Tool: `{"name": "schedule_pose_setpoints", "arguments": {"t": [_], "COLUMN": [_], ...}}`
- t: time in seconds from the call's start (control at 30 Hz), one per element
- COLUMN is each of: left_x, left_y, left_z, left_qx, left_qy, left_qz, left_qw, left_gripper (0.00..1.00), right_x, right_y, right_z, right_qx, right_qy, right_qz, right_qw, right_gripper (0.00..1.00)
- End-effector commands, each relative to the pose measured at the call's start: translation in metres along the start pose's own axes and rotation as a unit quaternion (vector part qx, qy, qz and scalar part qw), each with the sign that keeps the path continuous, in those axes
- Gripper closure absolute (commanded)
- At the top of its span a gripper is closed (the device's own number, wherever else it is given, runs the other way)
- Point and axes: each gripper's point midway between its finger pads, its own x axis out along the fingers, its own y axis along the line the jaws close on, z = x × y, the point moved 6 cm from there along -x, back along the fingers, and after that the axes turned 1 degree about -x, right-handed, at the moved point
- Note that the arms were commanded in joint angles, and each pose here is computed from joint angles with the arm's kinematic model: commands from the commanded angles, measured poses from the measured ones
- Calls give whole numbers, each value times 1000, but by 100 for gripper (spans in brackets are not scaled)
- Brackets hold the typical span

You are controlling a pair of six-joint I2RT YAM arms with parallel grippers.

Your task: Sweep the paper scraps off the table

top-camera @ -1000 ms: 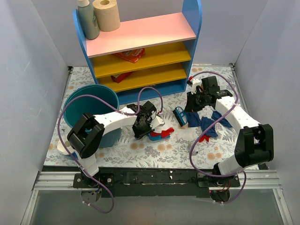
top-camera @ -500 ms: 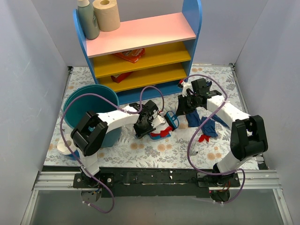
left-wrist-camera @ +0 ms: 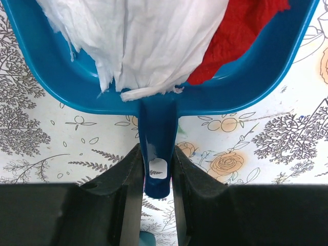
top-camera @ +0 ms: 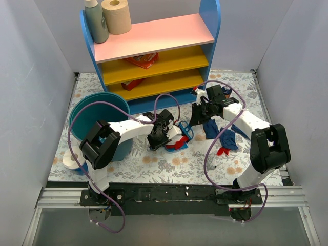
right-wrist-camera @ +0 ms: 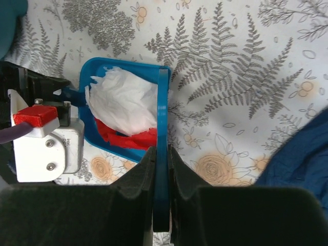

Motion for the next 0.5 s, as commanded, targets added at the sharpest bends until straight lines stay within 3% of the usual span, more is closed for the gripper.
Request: {"name": "schedule_pose_setpoints", "arguments": {"t": [0.0,0.47], "left_x": [-7,-4], "left_y": [2,11], "left_z": [6,22], "left_qx": [-1,-4], "left_qy": [-43,-93], "left_qz": [11,17], "left_qw": [999,996], "left_gripper": [100,100], "right_x": [-18,-42], "right_y": [1,2], "right_z": [21,35], "right_qx": [-70,-108], "right_qy": [-31,-34], "right_qz": [-35,-73], "right_qw": [996,991], "right_gripper": [99,99]}}
